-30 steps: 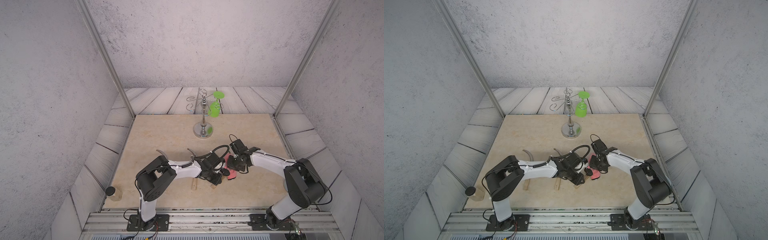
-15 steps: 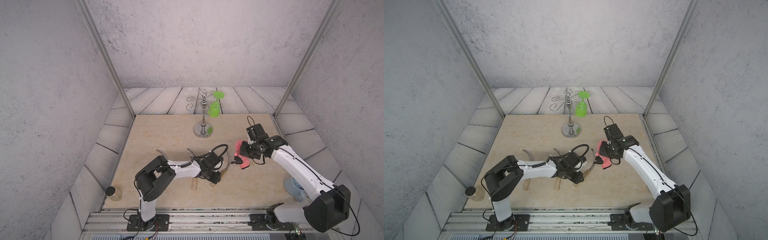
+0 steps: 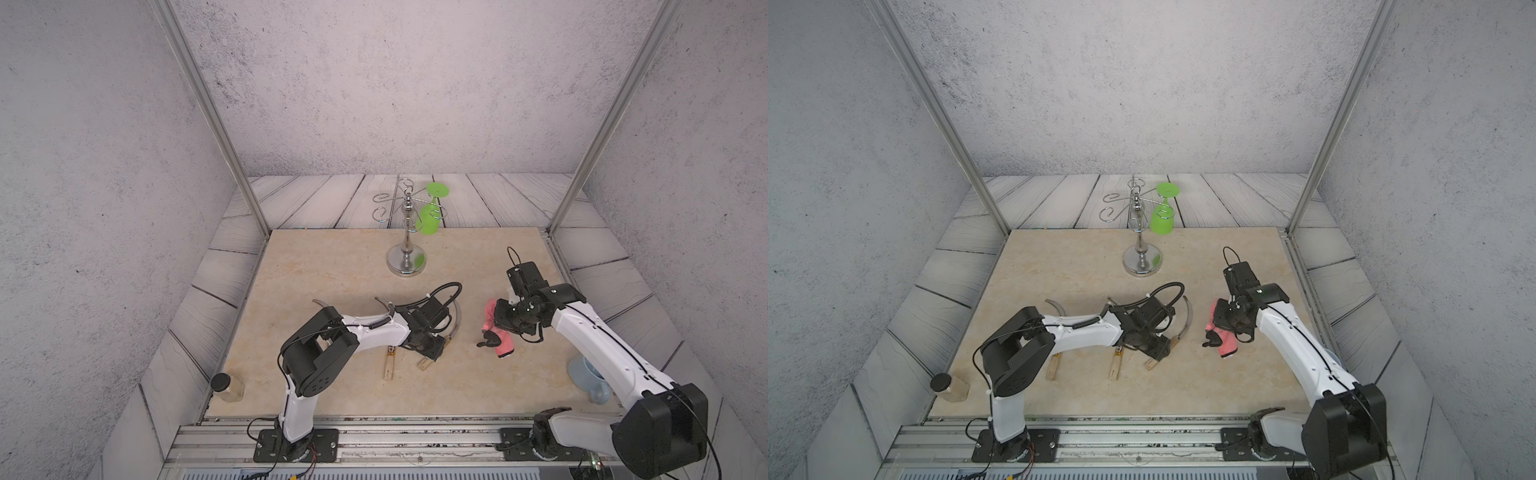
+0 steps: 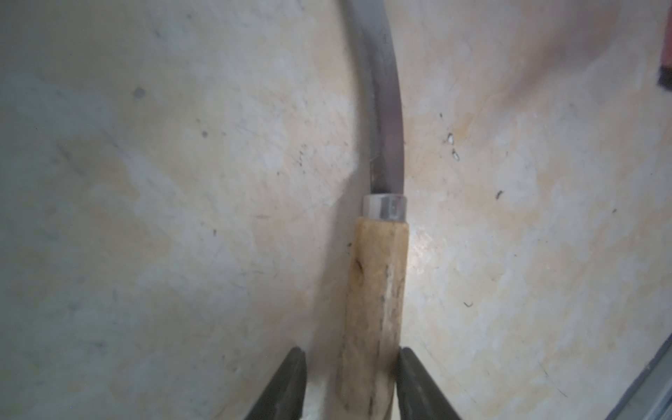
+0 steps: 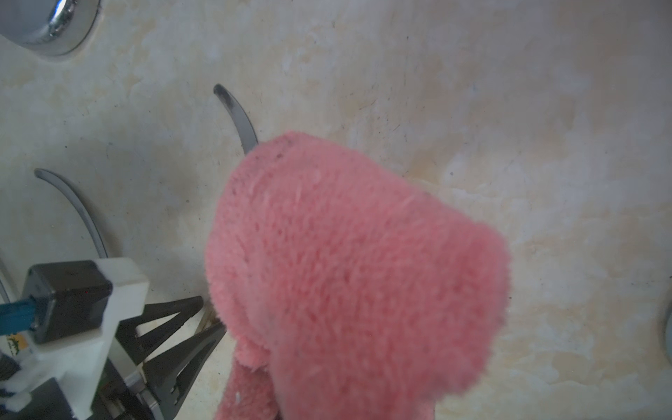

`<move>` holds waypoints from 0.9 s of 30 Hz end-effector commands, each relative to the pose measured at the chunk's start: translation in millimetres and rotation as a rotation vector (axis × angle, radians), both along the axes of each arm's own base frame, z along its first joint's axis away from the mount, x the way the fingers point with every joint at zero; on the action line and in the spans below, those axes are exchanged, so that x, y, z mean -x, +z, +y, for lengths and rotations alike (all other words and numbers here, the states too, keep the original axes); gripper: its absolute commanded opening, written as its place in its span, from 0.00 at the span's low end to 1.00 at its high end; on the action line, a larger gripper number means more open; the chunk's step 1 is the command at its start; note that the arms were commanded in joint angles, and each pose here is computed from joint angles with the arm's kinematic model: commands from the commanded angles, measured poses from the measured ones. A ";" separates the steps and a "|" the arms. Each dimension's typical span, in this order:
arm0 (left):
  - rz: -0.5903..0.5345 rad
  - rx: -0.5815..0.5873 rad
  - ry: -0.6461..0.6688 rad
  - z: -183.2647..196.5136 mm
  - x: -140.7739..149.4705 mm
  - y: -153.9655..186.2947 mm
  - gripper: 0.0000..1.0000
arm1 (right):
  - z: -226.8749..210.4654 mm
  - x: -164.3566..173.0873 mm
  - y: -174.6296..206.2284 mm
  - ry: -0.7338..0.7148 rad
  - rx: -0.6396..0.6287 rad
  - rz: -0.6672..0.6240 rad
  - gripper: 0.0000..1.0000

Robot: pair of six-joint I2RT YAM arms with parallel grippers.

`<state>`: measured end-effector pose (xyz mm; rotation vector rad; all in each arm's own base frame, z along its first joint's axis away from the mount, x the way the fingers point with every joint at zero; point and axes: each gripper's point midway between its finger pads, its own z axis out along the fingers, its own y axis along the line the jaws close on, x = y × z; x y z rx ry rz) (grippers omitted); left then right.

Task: Wipe small sickles with rags
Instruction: Pick up the small sickle from the center of the board.

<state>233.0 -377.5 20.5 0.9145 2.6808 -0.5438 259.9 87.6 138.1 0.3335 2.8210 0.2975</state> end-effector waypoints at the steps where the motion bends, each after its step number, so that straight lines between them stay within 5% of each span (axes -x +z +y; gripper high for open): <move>1: 0.044 -0.145 0.008 25.0 4.2 -32.5 0.40 | 5.8 -3.2 7.3 0.037 -0.038 -0.042 0.18; 12: 0.082 -0.160 0.008 20.5 5.7 -51.0 0.26 | 6.4 -5.8 5.9 0.053 -0.068 -0.055 0.19; 18: 0.077 -0.146 0.018 19.8 4.3 -49.5 0.00 | 14.6 -7.8 1.4 0.070 -0.120 -0.067 0.17; 23: 0.048 -0.060 0.042 13.5 -7.4 -23.6 0.00 | 20.0 -9.7 4.6 0.101 -0.148 -0.107 0.13; 27: 0.046 0.122 0.081 7.5 -18.9 14.0 0.00 | 29.0 -11.2 21.0 0.163 -0.197 -0.175 0.10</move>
